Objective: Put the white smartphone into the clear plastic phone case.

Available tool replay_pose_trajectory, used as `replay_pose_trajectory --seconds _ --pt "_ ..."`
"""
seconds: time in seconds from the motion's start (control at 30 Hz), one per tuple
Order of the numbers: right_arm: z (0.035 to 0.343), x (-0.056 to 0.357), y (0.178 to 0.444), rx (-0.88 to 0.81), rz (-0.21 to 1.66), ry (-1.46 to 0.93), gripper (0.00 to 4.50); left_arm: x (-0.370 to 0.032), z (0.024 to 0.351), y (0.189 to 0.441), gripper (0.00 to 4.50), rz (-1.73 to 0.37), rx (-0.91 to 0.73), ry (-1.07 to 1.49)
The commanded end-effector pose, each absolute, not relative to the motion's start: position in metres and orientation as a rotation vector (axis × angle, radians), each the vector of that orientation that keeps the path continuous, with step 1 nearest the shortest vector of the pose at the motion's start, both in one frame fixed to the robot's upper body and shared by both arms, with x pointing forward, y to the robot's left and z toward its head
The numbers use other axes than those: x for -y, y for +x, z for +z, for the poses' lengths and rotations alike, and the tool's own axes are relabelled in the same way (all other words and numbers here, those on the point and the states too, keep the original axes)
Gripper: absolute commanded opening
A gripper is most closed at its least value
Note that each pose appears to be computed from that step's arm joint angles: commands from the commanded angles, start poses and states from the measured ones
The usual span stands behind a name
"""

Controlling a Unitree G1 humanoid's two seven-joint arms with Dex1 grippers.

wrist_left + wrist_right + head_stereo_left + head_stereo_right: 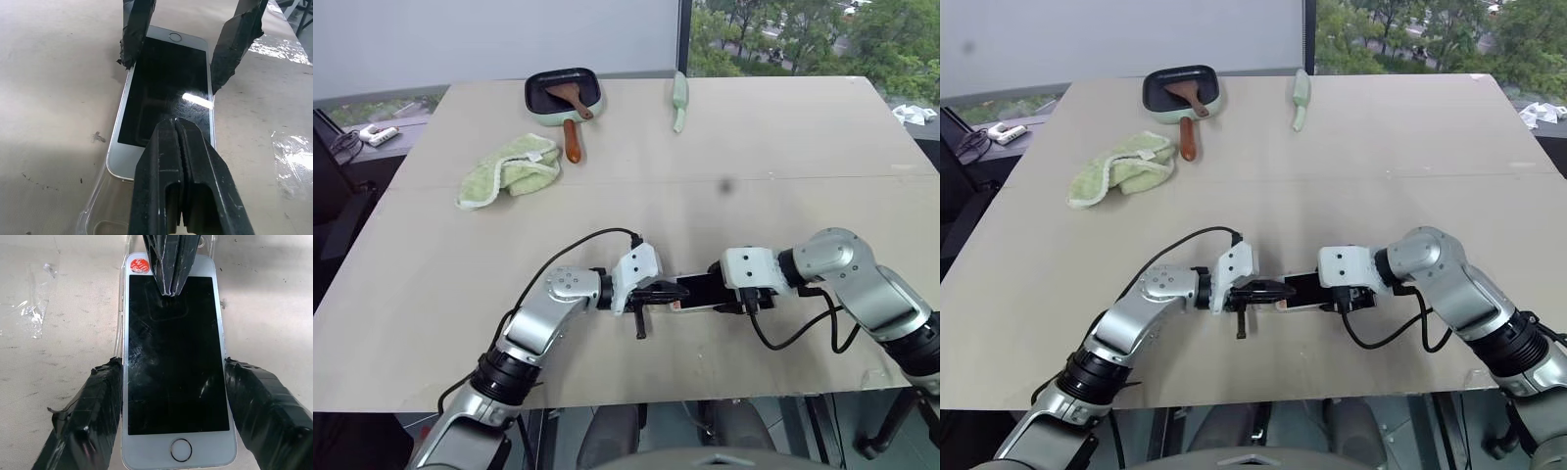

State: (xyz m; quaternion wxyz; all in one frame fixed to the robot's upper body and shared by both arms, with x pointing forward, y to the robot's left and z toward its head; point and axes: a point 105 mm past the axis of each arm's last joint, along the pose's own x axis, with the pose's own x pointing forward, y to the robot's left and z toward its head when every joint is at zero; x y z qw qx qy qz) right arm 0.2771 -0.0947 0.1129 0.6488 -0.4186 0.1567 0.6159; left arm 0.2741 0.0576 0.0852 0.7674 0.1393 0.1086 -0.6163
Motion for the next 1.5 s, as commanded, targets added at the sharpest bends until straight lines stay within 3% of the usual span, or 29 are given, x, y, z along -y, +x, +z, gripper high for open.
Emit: replay_pose_trajectory --seconds 0.03,0.33,0.77,0.83,0.9,1.23,1.5 --pt "0.111 0.087 0.264 -0.347 1.473 -0.956 2.78 -0.066 0.066 0.277 0.04 -1.273 -0.318 0.327" --pt "0.105 0.089 0.254 -0.415 1.470 -0.914 2.78 -0.072 0.040 0.287 0.04 -1.120 -0.402 0.269" --pt "0.105 0.085 0.254 -0.439 1.395 -0.861 2.78 -0.065 0.023 0.275 0.04 -1.116 -0.468 0.254" --pt "0.109 0.083 0.258 -0.412 1.378 -0.857 3.85 -0.065 0.023 0.275 0.00 -1.118 -0.466 0.253" --pt "0.111 0.085 0.264 -0.394 1.353 -0.873 4.45 -0.064 0.023 0.275 0.00 -1.123 -0.459 0.255" --pt "0.118 0.084 0.278 -0.316 1.285 -0.864 4.45 -0.063 0.035 0.280 0.00 -1.115 -0.389 0.251" --pt "0.115 0.085 0.280 -0.321 1.279 -0.871 4.45 -0.055 0.063 0.281 0.00 -1.148 -0.249 0.183"
